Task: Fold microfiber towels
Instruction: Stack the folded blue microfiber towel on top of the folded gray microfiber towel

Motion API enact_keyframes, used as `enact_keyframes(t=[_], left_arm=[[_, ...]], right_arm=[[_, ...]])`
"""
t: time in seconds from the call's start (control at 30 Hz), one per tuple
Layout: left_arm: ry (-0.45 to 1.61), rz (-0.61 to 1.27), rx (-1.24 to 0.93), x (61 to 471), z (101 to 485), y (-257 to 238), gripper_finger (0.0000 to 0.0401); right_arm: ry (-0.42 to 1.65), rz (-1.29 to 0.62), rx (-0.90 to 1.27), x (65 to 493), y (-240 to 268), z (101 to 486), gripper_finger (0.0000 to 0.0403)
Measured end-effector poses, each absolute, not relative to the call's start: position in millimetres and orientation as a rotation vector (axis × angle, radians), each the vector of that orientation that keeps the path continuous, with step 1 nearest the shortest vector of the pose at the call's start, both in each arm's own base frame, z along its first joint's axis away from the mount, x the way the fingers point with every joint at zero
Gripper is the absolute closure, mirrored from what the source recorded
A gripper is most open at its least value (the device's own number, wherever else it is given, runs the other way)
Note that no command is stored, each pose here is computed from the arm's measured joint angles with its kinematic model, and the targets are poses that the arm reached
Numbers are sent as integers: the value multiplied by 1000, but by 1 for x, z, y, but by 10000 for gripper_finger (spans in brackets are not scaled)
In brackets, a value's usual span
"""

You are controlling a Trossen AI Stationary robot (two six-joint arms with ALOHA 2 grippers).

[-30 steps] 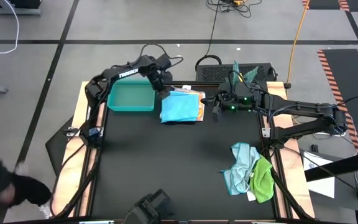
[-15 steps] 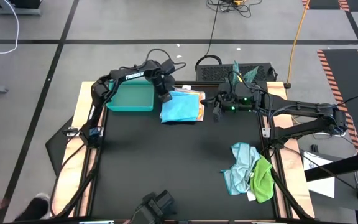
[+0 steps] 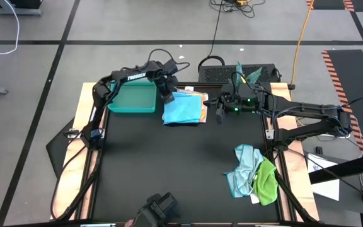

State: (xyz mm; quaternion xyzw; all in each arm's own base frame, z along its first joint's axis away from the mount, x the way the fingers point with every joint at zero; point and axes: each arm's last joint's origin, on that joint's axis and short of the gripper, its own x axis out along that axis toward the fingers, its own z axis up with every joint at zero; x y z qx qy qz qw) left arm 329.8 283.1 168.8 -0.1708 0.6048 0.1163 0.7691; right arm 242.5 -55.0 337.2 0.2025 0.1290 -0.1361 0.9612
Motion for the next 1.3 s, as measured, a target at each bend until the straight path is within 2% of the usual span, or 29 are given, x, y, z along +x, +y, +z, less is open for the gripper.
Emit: enact_keyframes(t=[0.37,0.73,1.1,1.3], left_arm=[[1404,147,-389,323,166,273,284],[1377,267,-249,338,167,272,284],[1370,214,-257,341,166,267,284],[1476,226,-251,330,169,265,284]], right_arm=[[257,-302,412,241,-61,337,403],[257,-302,413,241,-61,337,403],[257,-299,413,241,-61,337,403],[258,-296,413,241,-61,337,403]])
